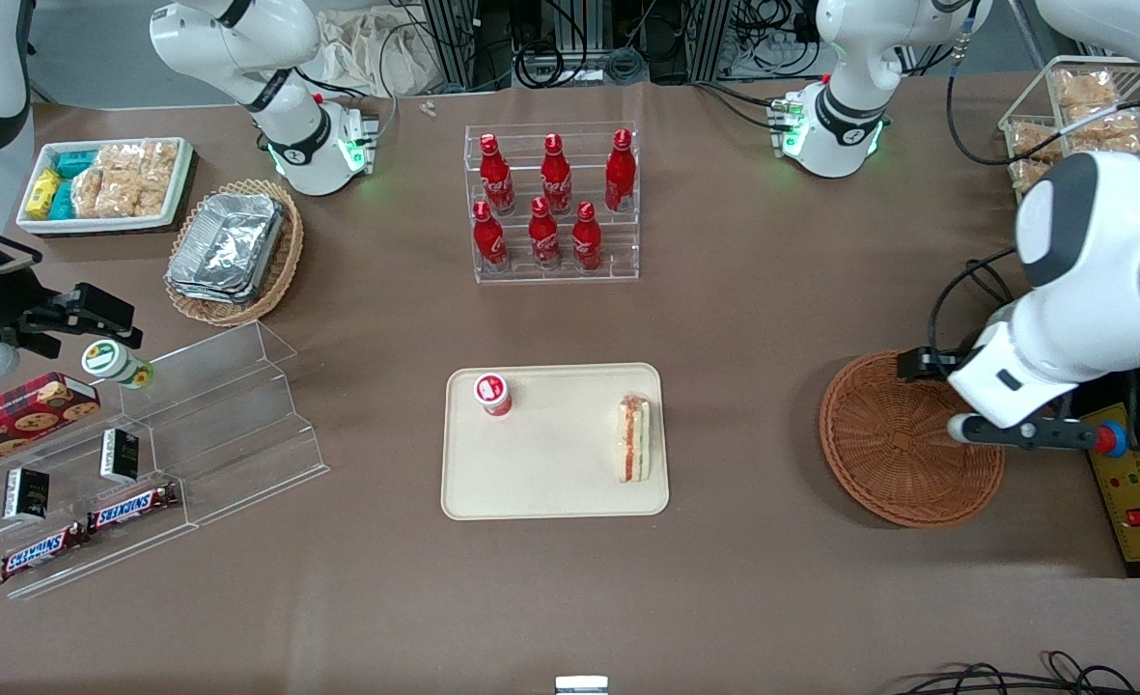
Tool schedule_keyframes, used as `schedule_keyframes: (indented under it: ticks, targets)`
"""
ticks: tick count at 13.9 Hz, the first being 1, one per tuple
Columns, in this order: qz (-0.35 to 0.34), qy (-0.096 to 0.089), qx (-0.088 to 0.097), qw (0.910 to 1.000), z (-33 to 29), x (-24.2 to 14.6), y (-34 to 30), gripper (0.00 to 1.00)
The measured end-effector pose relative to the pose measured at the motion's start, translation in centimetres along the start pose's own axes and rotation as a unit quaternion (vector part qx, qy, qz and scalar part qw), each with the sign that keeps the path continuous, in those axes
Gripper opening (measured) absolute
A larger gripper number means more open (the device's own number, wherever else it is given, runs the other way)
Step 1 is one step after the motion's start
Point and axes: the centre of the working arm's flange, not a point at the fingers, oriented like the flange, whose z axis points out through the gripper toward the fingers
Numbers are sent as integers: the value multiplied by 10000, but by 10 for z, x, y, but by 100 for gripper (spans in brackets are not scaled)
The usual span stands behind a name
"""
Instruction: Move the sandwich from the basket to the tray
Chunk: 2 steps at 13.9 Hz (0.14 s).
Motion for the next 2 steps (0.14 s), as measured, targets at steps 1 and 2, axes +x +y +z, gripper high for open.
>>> schedule_keyframes:
  ticks: [1,2]
  targets:
    - [83,36,0,10000,-3,0,-6,100]
    - [180,61,1,9998,-6,1,-9,100]
